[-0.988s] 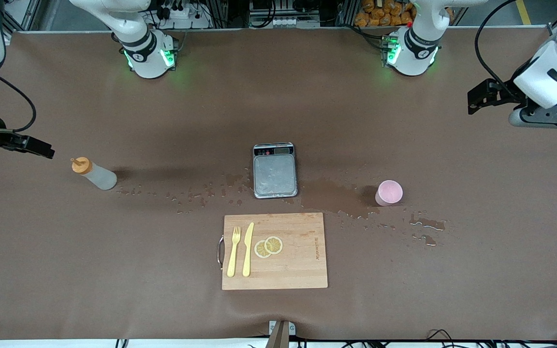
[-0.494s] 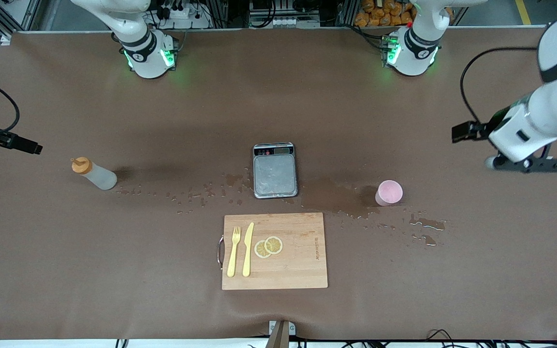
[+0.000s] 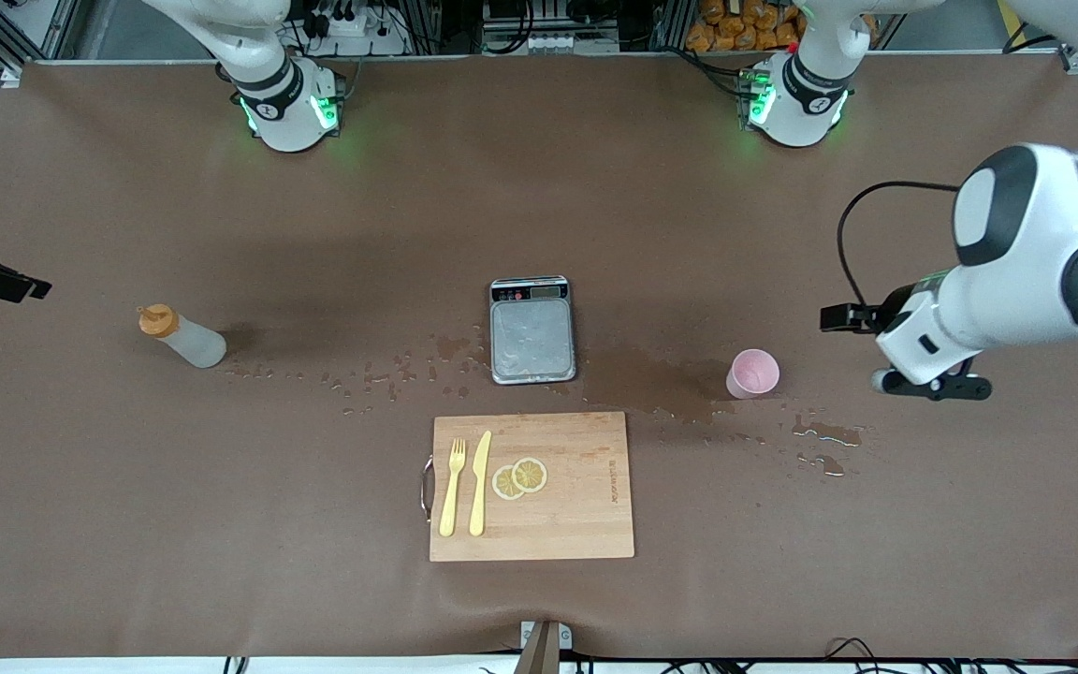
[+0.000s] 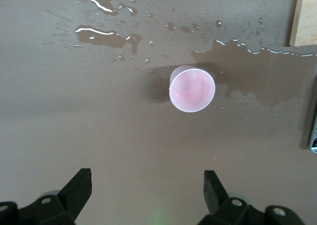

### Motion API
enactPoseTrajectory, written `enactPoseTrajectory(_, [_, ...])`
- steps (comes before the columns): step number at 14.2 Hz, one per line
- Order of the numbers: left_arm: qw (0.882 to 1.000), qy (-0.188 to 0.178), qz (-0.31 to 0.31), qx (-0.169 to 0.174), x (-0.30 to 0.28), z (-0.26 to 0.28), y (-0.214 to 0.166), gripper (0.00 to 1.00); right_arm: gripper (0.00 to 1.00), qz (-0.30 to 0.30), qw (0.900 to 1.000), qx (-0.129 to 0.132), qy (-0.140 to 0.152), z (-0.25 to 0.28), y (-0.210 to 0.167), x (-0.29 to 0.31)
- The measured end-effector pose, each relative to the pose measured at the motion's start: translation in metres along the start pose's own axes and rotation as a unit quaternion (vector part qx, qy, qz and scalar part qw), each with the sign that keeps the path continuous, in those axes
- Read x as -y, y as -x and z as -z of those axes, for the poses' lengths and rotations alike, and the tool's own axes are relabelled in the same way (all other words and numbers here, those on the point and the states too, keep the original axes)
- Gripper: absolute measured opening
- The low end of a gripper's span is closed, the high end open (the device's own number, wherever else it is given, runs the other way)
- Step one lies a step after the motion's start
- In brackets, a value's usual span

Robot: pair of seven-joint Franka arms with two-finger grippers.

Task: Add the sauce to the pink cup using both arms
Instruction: 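Lower the left gripper around the pink cup while the right gripper approaches the bottle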

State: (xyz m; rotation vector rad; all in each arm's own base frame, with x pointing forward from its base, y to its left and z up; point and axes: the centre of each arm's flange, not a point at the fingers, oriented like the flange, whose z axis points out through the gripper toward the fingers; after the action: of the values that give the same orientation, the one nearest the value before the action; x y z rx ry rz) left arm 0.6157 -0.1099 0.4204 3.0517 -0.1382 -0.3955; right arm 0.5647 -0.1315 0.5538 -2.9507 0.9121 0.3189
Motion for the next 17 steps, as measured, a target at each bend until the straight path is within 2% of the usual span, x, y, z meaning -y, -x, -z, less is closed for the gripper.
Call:
enactPoseTrajectory(2, [1.000,0.000,-0.005,0.001,-0.008,-0.017,-0.010,1.00,1.00,-0.012,1.000,0.014,-0.010,-0.008,-0.008,-0.008])
enactPoseTrajectory(4, [1.000,0.002,-0.004,0.001,-0.008,-0.037,-0.021,1.00,1.00,-0.035,0.998,0.039,-0.041,-0.021,-0.021,-0.021])
enactPoseTrajectory(5, [1.000,0.003,-0.003,0.003,-0.006,-0.047,-0.026,1.00,1.00,-0.051,0.995,0.056,-0.062,-0.029,-0.030,-0.034])
enactPoseTrajectory(6, [1.000,0.005,0.000,0.002,-0.003,-0.060,-0.032,1.00,1.00,-0.073,0.990,0.083,-0.089,-0.042,-0.042,-0.054])
enactPoseTrajectory(9, [1.000,0.008,0.004,-0.011,0.002,-0.090,-0.043,1.00,1.00,-0.113,0.975,0.142,-0.130,-0.079,-0.067,-0.094])
enactPoseTrajectory(11, [1.000,0.008,0.006,-0.013,-0.001,-0.110,-0.043,1.00,1.00,-0.138,0.960,0.178,-0.168,-0.106,-0.083,-0.111])
enactPoseTrajectory(13, [1.000,0.007,0.006,-0.019,-0.006,-0.128,-0.040,1.00,1.00,-0.174,0.934,0.232,-0.210,-0.136,-0.095,-0.135])
enactPoseTrajectory(15, [1.000,0.006,0.003,-0.026,-0.012,-0.148,-0.036,1.00,1.00,-0.199,0.915,0.265,-0.229,-0.164,-0.106,-0.156])
enactPoseTrajectory(17, [1.000,0.005,0.002,-0.028,-0.014,-0.161,-0.033,1.00,1.00,-0.211,0.907,0.283,-0.231,-0.184,-0.113,-0.164])
